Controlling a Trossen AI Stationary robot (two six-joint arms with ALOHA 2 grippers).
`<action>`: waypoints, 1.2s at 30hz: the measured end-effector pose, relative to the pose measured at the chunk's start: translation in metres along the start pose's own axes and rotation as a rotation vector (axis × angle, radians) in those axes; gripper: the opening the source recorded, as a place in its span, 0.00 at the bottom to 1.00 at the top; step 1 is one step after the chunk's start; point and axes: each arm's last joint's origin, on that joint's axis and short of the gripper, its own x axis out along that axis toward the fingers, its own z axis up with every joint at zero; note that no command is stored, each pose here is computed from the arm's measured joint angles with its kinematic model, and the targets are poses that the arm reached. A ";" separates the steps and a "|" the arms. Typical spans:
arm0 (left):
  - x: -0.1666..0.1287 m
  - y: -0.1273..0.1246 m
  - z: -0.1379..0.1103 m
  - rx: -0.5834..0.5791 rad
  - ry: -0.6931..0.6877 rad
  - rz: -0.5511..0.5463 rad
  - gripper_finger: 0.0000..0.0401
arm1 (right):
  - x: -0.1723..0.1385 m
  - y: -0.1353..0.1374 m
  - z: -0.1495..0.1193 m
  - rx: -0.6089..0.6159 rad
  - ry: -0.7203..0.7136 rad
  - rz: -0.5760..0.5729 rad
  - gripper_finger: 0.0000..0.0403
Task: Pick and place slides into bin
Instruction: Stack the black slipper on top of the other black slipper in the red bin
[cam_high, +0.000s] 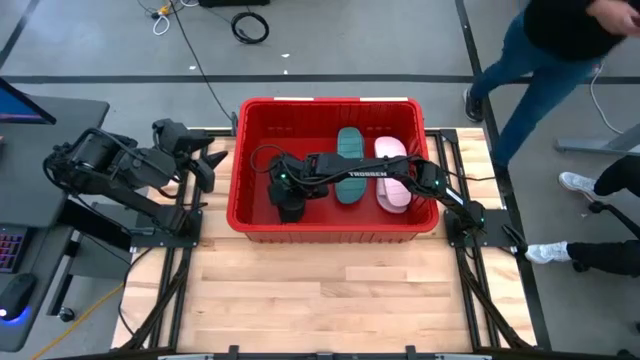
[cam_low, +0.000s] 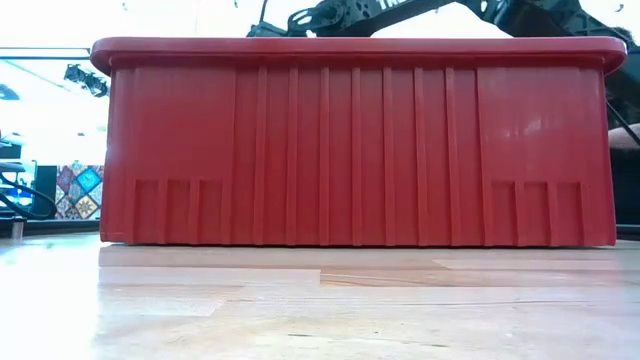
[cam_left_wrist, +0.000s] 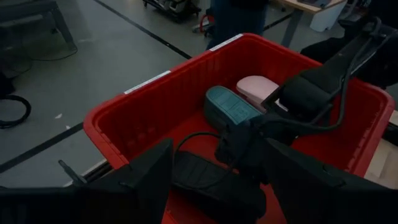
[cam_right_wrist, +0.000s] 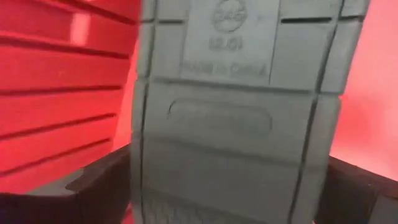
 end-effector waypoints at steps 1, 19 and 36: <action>0.000 0.000 0.000 0.000 0.001 0.000 0.63 | 0.002 -0.001 0.001 0.001 -0.003 -0.007 0.99; -0.006 0.009 0.002 -0.034 -0.020 -0.007 0.65 | 0.010 -0.010 0.014 -0.024 -0.031 -0.035 0.99; -0.006 0.009 0.002 -0.055 -0.023 -0.007 0.70 | 0.015 0.003 -0.017 -0.513 -0.234 -0.209 0.99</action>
